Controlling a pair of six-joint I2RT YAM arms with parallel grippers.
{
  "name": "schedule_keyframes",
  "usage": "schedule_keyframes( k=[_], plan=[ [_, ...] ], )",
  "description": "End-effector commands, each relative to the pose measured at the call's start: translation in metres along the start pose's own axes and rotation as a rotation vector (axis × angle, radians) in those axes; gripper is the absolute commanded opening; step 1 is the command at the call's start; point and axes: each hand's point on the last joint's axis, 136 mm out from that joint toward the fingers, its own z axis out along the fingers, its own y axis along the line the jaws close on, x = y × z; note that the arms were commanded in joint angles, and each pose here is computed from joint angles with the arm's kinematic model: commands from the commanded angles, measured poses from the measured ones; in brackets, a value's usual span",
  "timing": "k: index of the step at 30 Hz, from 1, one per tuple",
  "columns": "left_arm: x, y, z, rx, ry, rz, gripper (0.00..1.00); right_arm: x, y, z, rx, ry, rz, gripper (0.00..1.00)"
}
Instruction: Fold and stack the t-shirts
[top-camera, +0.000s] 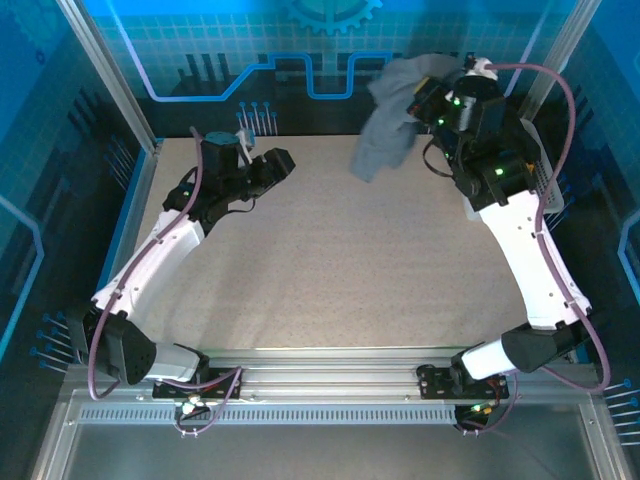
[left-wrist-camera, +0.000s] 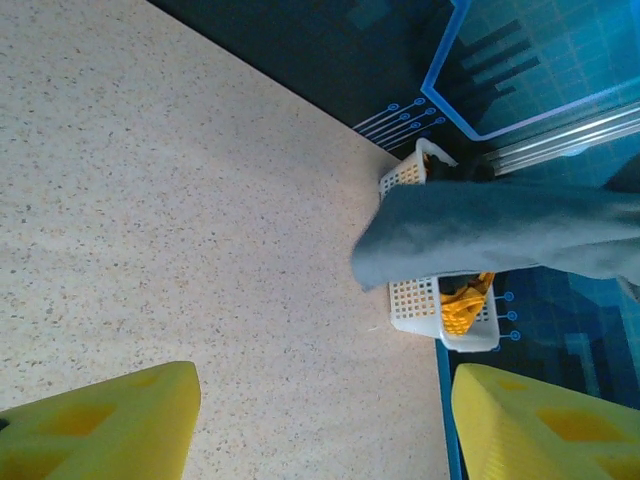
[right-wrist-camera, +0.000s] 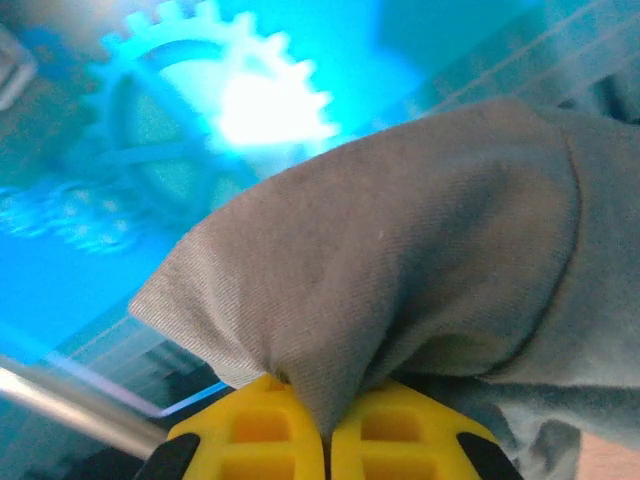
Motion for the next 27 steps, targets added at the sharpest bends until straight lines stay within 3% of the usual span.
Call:
schedule_keyframes(
  k=[1, 4, 6, 7, 9, 10, 12, 14, 16, 19, 22, 27],
  plan=[
    [-0.008, 0.001, -0.018, -0.053, -0.053, 0.017, 0.69, 0.016, 0.052, -0.009, -0.127, 0.039, 0.012, 0.0],
    [-0.016, 0.028, -0.036, -0.201, -0.129, -0.009, 0.69, 0.075, 0.044, -0.003, -0.054, 0.189, 0.057, 0.0],
    [-0.02, 0.045, -0.049, -0.276, -0.165, -0.033, 0.69, 0.126, 0.013, -0.004, 0.065, 0.328, 0.068, 0.0],
    [-0.02, 0.051, -0.053, -0.294, -0.173, -0.041, 0.69, 0.146, -0.002, -0.006, 0.111, 0.38, 0.061, 0.06],
    [-0.019, 0.059, -0.061, -0.316, -0.174, -0.052, 0.69, 0.188, -0.049, -0.019, 0.244, 0.499, 0.049, 0.37],
    [-0.017, 0.063, -0.063, -0.325, -0.169, -0.055, 0.69, 0.201, -0.069, -0.026, 0.301, 0.545, 0.041, 0.47],
    [-0.007, 0.073, -0.063, -0.349, -0.14, -0.064, 0.69, 0.212, -0.104, -0.039, 0.38, 0.581, -0.017, 0.56],
    [0.006, 0.085, -0.06, -0.381, -0.093, -0.085, 0.69, 0.217, -0.122, -0.044, 0.387, 0.591, -0.088, 0.57],
    [0.024, 0.103, -0.056, -0.431, -0.033, -0.12, 0.68, 0.225, -0.119, -0.039, 0.325, 0.611, -0.192, 0.52],
    [0.053, 0.142, -0.049, -0.516, 0.054, -0.256, 0.67, 0.267, -0.091, -0.027, 0.139, 0.719, -0.393, 0.51],
    [0.074, 0.177, -0.052, -0.567, 0.091, -0.448, 0.61, 0.344, -0.045, -0.033, -0.134, 0.906, -0.586, 0.57],
    [0.075, 0.195, -0.08, -0.645, -0.003, -0.511, 0.61, 0.467, 0.006, -0.065, -0.397, 1.144, -0.865, 0.72]
  ],
)
